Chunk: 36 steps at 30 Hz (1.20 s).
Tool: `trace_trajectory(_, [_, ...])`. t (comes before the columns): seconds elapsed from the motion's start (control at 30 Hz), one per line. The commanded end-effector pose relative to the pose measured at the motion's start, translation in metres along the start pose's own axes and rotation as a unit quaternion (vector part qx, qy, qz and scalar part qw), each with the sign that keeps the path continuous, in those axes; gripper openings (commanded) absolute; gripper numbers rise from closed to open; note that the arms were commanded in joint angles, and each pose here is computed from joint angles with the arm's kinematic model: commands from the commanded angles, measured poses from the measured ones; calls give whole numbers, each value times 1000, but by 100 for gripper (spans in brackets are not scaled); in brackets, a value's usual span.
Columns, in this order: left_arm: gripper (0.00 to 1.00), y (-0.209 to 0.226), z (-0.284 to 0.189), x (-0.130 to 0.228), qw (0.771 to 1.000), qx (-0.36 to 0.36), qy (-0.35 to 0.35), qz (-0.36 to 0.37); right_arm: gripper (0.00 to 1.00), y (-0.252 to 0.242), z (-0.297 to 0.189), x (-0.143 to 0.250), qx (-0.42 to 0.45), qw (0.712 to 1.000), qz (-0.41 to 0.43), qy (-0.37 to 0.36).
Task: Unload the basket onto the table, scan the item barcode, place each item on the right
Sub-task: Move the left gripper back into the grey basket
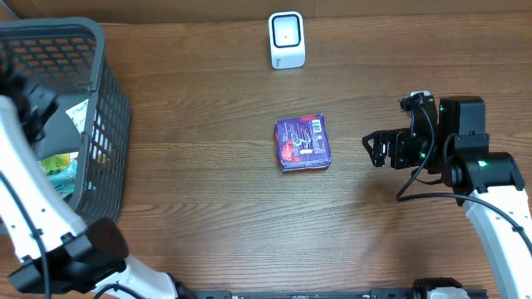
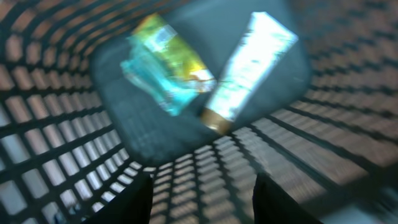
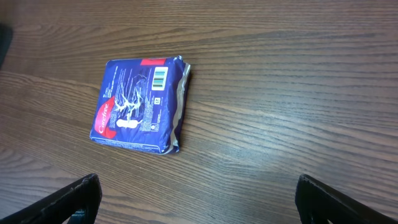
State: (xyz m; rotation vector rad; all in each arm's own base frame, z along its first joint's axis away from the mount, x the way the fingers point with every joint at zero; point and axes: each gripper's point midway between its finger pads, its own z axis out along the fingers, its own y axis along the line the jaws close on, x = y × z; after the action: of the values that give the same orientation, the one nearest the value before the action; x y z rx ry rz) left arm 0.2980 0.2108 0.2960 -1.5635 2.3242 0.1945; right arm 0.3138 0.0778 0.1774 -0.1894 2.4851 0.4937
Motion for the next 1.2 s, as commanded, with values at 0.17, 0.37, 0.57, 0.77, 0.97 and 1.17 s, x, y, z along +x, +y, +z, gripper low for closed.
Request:
trace_trajectory(0.17, [40,26,69,1,995,-11,53,-84,100,2,-5,-9,0,1000,-6,-13])
trace_trajectory(0.37, [39,33,124,16,993,-35,70,-87,100,2,-5,-9,0,1000,-6,-12])
trace_trajectory(0.57, [45,44,166,28,991,-63,62,-95,100,2,-5,-9,0,1000,-6,-12])
trace_trajectory(0.77, [59,54,194,34,991,-80,45,-94,100,2,-5,-9,0,1000,-6,-13])
trace_trajectory(0.97, [60,59,208,33,991,-89,23,-94,100,2,-5,-9,0,1000,-6,-12])
trace_trajectory(1.17, [60,59,213,29,991,-88,10,-96,100,2,-5,-9,0,1000,-6,-12])
